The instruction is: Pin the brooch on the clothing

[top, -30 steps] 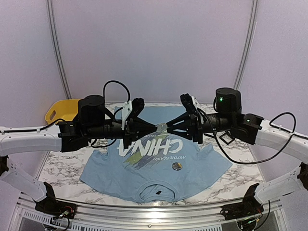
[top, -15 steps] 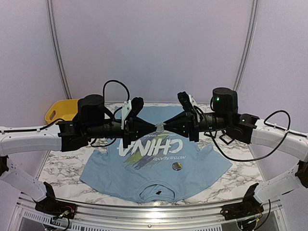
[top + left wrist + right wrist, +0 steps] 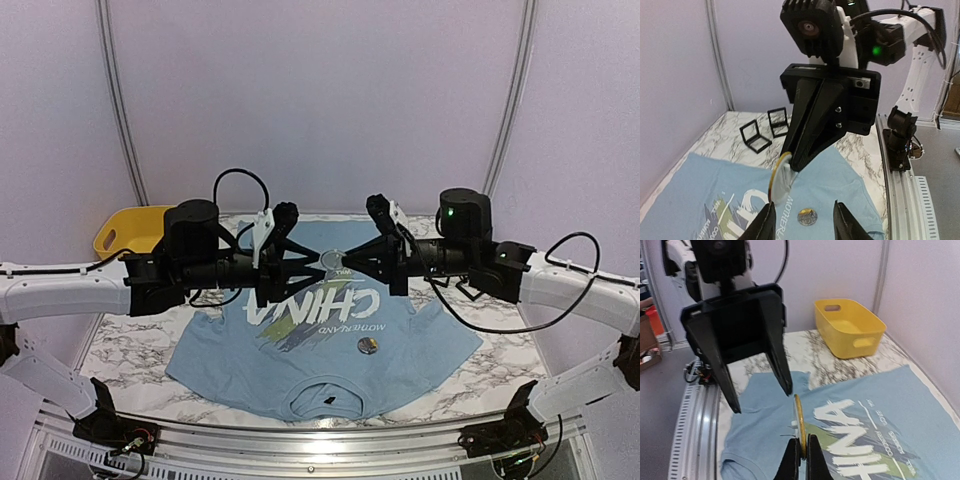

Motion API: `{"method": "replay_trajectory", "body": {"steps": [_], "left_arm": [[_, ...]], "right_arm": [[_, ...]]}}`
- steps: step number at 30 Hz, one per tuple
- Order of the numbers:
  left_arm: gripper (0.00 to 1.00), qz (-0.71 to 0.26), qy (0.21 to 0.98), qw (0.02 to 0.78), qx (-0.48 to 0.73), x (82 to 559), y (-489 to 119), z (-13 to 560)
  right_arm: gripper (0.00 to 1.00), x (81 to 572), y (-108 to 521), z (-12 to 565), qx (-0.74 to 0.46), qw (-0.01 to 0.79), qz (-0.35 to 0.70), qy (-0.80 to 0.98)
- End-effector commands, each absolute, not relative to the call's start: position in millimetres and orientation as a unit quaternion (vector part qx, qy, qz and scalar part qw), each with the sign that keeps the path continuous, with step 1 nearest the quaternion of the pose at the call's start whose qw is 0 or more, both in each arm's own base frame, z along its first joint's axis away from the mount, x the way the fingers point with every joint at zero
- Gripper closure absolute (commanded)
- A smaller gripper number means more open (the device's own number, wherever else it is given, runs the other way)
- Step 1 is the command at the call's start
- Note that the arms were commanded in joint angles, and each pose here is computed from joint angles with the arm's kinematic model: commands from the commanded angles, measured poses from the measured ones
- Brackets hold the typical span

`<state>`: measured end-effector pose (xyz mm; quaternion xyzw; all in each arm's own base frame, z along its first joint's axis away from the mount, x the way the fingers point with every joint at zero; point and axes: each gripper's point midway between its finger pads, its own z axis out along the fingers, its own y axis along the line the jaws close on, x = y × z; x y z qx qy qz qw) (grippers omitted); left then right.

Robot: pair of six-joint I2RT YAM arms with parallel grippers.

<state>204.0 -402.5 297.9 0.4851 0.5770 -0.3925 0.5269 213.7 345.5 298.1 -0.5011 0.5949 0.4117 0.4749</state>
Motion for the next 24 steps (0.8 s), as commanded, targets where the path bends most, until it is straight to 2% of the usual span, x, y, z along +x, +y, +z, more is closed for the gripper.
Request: {"method": "replay_trajectory", "body": {"steps": [1, 4, 7, 11, 16, 24], "left_arm": [[0.59, -0.327, 0.646, 0.502, 0.473, 230.8, -392.0, 229.0], [0.61, -0.280, 0.663, 0.471, 0.510, 225.5, -397.7, 179.1], [0.61, -0.276, 0.672, 0.428, 0.537, 215.9, -412.7, 138.1], [0.56, -0.249, 0.678, 0.400, 0.565, 214.9, -429.6, 97.4], [0.49, -0.215, 0.676, 0.374, 0.598, 210.4, -440.3, 57.4], [0.54, -0.157, 0.690, 0.313, 0.633, 208.7, -433.4, 10.1]], "right_arm": [[1.00, 275.9, 308.6, 231.4, -0.419, 0.506, 0.241, 0.714], [1.00, 284.6, 296.1, 191.5, -0.405, 0.497, 0.179, 0.746], [1.00, 282.3, 291.7, 169.0, -0.408, 0.514, 0.160, 0.737], [1.00, 283.3, 280.8, 142.4, -0.410, 0.527, 0.130, 0.733], [1.00, 278.4, 282.9, 120.0, -0.430, 0.516, 0.133, 0.729], [1.00, 272.2, 288.4, 112.9, -0.438, 0.506, 0.153, 0.727]]}}
